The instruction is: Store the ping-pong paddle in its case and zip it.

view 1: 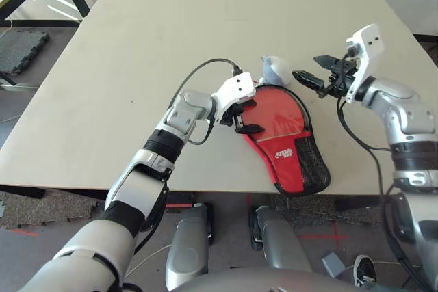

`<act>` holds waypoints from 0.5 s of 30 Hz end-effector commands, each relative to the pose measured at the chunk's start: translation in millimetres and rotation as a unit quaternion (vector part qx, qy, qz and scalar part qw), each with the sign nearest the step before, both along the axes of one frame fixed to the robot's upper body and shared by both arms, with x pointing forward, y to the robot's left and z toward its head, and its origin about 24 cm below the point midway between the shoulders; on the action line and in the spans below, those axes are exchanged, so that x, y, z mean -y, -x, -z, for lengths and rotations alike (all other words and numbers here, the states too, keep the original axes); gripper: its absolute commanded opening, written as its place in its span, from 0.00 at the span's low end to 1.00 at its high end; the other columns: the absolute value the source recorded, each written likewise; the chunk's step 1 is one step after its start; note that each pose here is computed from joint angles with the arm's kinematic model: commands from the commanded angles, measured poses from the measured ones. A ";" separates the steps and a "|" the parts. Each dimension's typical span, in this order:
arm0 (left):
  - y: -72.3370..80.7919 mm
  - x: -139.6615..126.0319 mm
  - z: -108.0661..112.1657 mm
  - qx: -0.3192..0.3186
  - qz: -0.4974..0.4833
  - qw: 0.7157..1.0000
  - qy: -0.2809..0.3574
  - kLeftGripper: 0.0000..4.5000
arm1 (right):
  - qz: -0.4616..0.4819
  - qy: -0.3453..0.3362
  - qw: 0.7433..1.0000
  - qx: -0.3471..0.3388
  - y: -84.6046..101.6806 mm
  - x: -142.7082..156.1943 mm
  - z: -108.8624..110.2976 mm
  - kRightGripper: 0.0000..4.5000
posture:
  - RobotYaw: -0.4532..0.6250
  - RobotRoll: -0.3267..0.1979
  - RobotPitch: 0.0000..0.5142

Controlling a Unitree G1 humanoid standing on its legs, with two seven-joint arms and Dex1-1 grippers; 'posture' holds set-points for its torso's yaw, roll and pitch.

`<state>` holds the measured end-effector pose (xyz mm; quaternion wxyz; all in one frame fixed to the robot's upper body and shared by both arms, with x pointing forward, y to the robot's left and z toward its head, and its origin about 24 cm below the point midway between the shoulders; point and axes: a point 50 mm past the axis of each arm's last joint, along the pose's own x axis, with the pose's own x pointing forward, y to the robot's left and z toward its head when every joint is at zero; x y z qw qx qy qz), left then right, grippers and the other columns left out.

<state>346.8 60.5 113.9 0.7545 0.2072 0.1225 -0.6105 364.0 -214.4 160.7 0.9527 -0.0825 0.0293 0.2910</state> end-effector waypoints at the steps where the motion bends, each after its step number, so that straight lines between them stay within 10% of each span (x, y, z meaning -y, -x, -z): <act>1: 5.4 -3.5 16.9 -0.029 -0.007 0.999 -0.019 0.99 | -0.006 0.022 1.000 -0.009 -10.1 -10.0 13.1 1.00 | 0.52 0.62 0.33; 10: 8.1 -0.6 16.8 -0.032 -0.007 0.999 -0.015 0.99 | -0.024 0.017 0.999 -0.044 -25.7 -28.6 28.6 1.00 | 0.54 0.62 0.35; 15: 9.1 1.7 17.0 -0.033 -0.005 0.999 -0.014 1.00 | 0.001 0.010 0.999 -0.052 -31.9 -30.9 33.4 0.69 | 0.55 0.62 0.35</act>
